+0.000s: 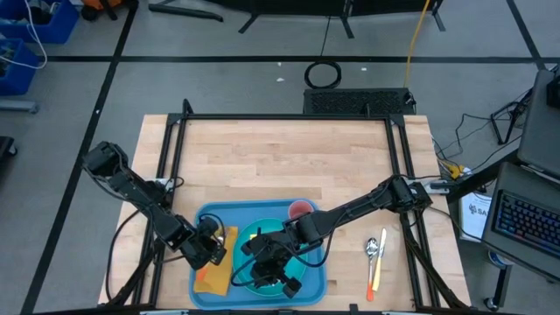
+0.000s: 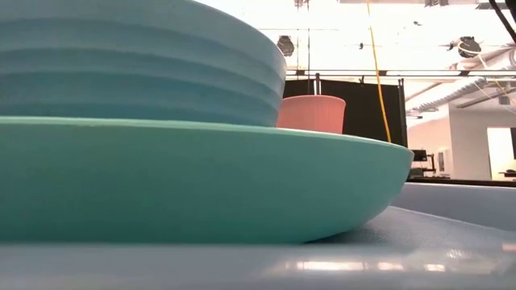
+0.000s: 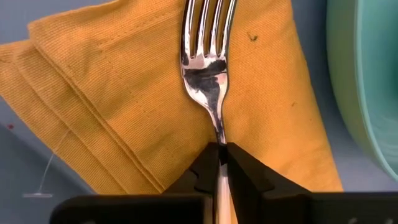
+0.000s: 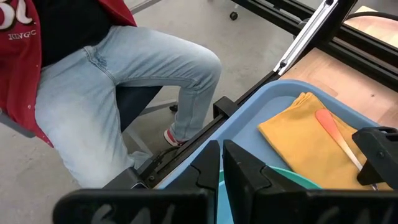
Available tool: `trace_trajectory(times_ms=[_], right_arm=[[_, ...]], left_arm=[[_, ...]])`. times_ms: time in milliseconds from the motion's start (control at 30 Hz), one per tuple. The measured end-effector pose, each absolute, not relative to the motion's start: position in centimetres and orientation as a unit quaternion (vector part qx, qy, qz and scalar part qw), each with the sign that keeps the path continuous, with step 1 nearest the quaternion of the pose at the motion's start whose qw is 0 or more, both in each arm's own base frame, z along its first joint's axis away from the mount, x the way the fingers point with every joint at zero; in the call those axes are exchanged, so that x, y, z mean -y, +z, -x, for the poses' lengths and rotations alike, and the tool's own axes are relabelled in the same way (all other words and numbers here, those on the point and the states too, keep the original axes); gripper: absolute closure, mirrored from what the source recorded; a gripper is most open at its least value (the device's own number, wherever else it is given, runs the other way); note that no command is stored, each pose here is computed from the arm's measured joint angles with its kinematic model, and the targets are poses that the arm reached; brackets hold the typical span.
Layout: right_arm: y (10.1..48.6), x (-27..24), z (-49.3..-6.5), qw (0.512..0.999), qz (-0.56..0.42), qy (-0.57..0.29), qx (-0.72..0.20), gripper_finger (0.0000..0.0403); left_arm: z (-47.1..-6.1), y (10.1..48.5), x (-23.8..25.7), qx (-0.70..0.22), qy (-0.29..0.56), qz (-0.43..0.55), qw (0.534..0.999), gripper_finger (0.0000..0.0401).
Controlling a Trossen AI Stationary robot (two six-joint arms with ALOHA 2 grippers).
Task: Set up tray
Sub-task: Put the orange fork on the yellow table napkin
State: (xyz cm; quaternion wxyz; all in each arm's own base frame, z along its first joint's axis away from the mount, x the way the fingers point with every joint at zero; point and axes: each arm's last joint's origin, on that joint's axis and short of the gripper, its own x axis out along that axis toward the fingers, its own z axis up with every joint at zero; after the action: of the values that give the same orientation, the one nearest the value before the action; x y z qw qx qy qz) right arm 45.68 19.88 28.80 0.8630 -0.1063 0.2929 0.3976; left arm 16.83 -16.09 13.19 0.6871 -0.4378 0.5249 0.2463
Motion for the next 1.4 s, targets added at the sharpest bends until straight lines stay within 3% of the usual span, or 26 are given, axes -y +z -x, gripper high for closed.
trace_trajectory(times_ms=[1400], right_arm=[[28.8, -19.9, -45.7, 0.863, 0.106, 0.397, -0.293, 0.0394]], left_arm=[[-14.0, 13.1, 17.6, -0.453, 0.29, 0.433, 0.724, 0.0371]])
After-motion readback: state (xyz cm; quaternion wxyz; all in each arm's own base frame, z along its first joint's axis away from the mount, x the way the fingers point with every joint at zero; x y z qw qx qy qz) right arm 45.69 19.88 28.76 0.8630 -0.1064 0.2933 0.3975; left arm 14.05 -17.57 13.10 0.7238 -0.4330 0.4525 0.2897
